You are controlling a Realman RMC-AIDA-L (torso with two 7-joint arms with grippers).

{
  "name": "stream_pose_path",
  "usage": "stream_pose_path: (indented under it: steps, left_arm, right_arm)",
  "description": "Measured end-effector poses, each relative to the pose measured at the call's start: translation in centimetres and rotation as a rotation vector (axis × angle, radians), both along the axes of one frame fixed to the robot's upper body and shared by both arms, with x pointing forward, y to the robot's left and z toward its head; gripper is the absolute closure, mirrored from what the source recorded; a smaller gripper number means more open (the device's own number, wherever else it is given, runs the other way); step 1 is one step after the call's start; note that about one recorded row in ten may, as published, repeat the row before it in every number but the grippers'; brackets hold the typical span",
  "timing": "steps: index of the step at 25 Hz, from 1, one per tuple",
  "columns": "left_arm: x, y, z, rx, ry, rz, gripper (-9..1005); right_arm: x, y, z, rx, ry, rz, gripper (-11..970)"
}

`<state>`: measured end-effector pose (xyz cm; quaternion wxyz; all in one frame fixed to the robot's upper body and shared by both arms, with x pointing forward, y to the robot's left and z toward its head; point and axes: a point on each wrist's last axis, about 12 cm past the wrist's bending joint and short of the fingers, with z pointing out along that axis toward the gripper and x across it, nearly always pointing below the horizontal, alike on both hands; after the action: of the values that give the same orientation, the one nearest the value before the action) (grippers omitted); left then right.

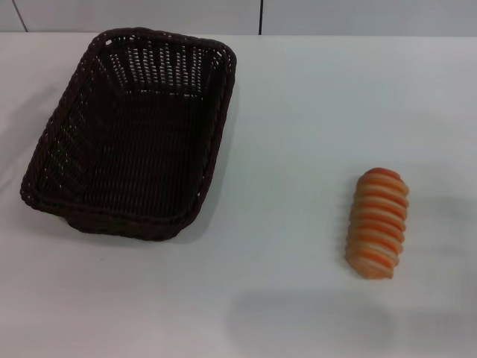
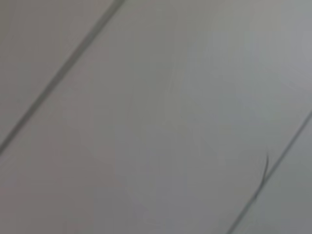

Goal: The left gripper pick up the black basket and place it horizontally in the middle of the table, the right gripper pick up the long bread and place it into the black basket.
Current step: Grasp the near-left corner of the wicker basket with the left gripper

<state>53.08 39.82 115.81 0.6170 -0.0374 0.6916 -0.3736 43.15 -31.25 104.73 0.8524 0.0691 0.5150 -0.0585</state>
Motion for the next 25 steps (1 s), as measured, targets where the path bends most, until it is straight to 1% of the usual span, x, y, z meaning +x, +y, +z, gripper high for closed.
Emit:
stream_pose_path:
  steps: [3, 4, 5, 6, 7, 8, 9, 10, 11, 12, 14, 15, 16, 19, 20, 21, 25]
  left_arm:
    - [0.0, 0.0, 0.0, 0.000, 0.000, 0.000, 429]
    - [0.4, -0.4, 1.1, 0.041, 0.048, -0.026, 429]
    - [1.2, -1.4, 3.2, 0.182, 0.157, -0.041, 430]
    - [1.5, -1.7, 3.9, 0.224, 0.184, -0.036, 430]
    - [1.5, -1.7, 3.9, 0.224, 0.184, -0.036, 430]
    - [1.8, -1.9, 4.3, 0.261, 0.212, -0.029, 430]
    - [1.8, -1.9, 4.3, 0.261, 0.212, -0.029, 430]
    - [2.6, -2.7, 5.2, 0.347, 0.275, -0.024, 431]
    - [2.8, -3.0, 5.4, 0.375, 0.293, -0.023, 431]
    - [3.3, -3.6, 5.8, 0.427, 0.325, -0.023, 431]
    - [3.6, -4.2, 6.0, 0.466, 0.346, -0.027, 431]
    - [4.0, -5.3, 6.1, 0.536, 0.387, -0.051, 432]
    - [4.0, -5.3, 6.1, 0.536, 0.387, -0.051, 432]
    - [4.4, -7.0, 6.3, 0.630, 0.426, -0.087, 432]
    - [4.6, -7.9, 6.2, 0.671, 0.447, -0.101, 432]
    - [4.6, -7.9, 6.2, 0.671, 0.447, -0.101, 433]
    - [5.0, -9.6, 6.0, 0.761, 0.498, -0.135, 433]
  right_arm:
    - [0.0, 0.0, 0.0, 0.001, -0.005, 0.001, 189]
    - [0.0, 0.1, 0.1, 0.001, -0.006, 0.000, 189]
    - [-0.1, 0.0, 0.1, 0.001, -0.006, 0.000, 189]
    - [-0.1, 0.0, 0.1, 0.001, -0.006, 0.000, 189]
    - [-0.1, 0.1, 0.0, 0.001, -0.006, 0.001, 189]
    - [-0.1, 0.1, 0.0, 0.001, -0.006, 0.001, 189]
    - [-0.1, 0.1, 0.0, 0.001, -0.006, 0.001, 189]
    - [-0.1, 0.1, 0.0, 0.001, -0.006, 0.001, 189]
    - [-0.1, 0.1, 0.0, 0.001, -0.006, 0.001, 189]
    - [-0.1, 0.1, 0.1, 0.001, -0.007, 0.002, 189]
    - [-0.1, 0.1, 0.1, 0.002, -0.007, 0.002, 188]
    - [-0.1, 0.1, 0.1, 0.001, -0.007, 0.002, 188]
    - [-0.1, 0.1, 0.1, 0.001, -0.007, 0.002, 188]
    - [-0.1, 0.1, 0.0, 0.001, -0.007, 0.001, 188]
    - [-0.1, 0.1, 0.0, 0.001, -0.006, 0.001, 188]
    - [-0.1, 0.1, 0.0, 0.001, -0.006, 0.001, 188]
    - [-0.1, 0.1, 0.0, 0.001, -0.007, 0.001, 188]
